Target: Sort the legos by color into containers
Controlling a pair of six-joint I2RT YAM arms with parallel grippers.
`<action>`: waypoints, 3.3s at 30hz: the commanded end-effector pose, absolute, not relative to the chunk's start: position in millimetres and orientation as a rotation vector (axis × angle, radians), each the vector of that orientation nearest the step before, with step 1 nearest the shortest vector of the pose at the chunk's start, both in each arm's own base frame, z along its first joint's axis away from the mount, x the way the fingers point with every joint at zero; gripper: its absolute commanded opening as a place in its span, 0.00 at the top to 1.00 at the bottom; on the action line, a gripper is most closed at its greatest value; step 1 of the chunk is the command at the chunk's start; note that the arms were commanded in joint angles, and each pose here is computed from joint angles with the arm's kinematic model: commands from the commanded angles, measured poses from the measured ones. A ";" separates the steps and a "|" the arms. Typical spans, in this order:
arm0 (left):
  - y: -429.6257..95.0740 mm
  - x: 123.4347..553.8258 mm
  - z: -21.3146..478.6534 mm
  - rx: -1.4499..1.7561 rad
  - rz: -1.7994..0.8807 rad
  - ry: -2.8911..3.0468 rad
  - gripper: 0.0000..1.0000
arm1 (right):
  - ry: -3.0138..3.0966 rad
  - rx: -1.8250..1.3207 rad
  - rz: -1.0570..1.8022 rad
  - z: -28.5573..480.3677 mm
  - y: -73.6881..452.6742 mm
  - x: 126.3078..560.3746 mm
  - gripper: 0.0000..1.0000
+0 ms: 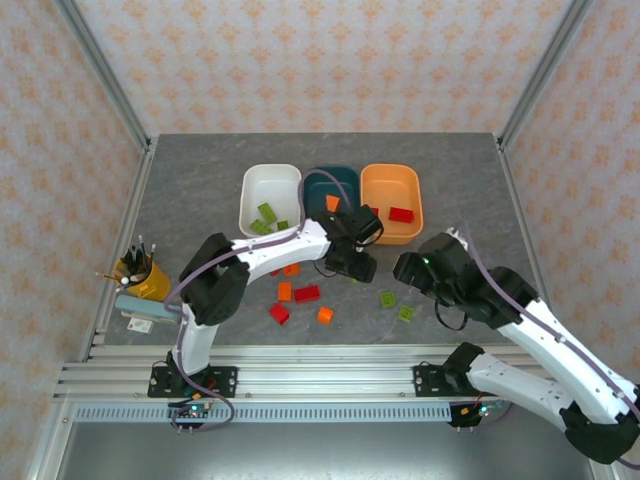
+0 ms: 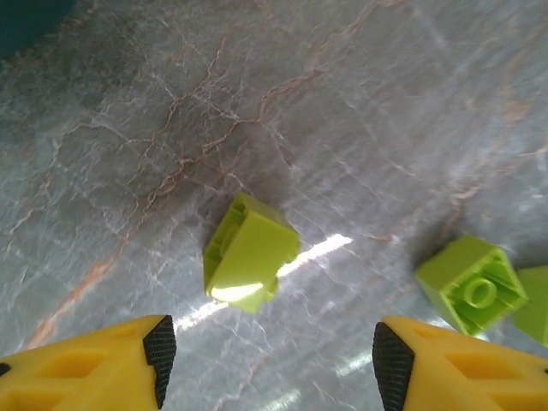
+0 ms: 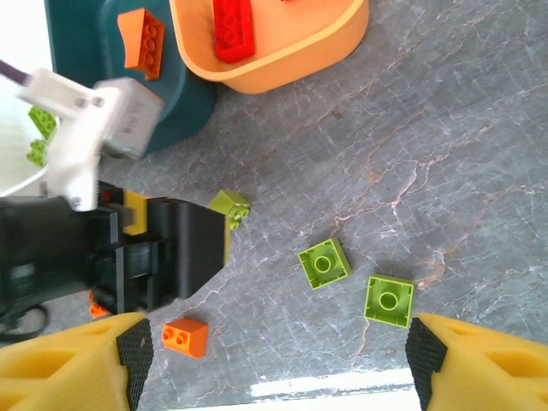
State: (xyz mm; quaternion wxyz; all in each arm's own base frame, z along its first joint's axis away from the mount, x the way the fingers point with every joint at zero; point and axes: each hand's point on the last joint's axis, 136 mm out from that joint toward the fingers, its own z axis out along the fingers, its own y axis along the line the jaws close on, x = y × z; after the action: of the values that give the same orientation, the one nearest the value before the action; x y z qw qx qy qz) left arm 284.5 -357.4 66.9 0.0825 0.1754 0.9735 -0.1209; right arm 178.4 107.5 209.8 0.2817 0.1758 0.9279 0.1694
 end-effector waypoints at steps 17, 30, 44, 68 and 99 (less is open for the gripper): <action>-358.2 302.6 35.0 0.590 -0.210 2.915 0.72 | 2.479 0.522 0.439 210.3 104.6 179.0 0.22; -263.3 346.9 146.7 0.039 -0.353 2.796 0.73 | 2.393 0.122 0.802 253.9 186.9 206.3 0.23; -154.4 461.8 102.9 -0.505 -0.396 2.822 0.73 | 2.324 -0.096 0.857 263.5 277.3 266.0 0.24; -118.5 427.4 159.9 -0.637 -0.406 2.696 0.29 | 2.713 -0.776 0.407 145.3 305.0 222.0 0.23; -82.4 239.3 158.2 -0.785 -0.503 2.623 0.26 | 2.789 -1.109 -0.004 36.5 335.8 254.3 0.07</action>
State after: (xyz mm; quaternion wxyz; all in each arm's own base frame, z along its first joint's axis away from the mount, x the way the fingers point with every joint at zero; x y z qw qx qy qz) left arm 247.6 -83.9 159.9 0.1847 -0.2731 0.9258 -0.1849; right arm 234.8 335.5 30.8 0.0531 -0.3874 0.9204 0.0016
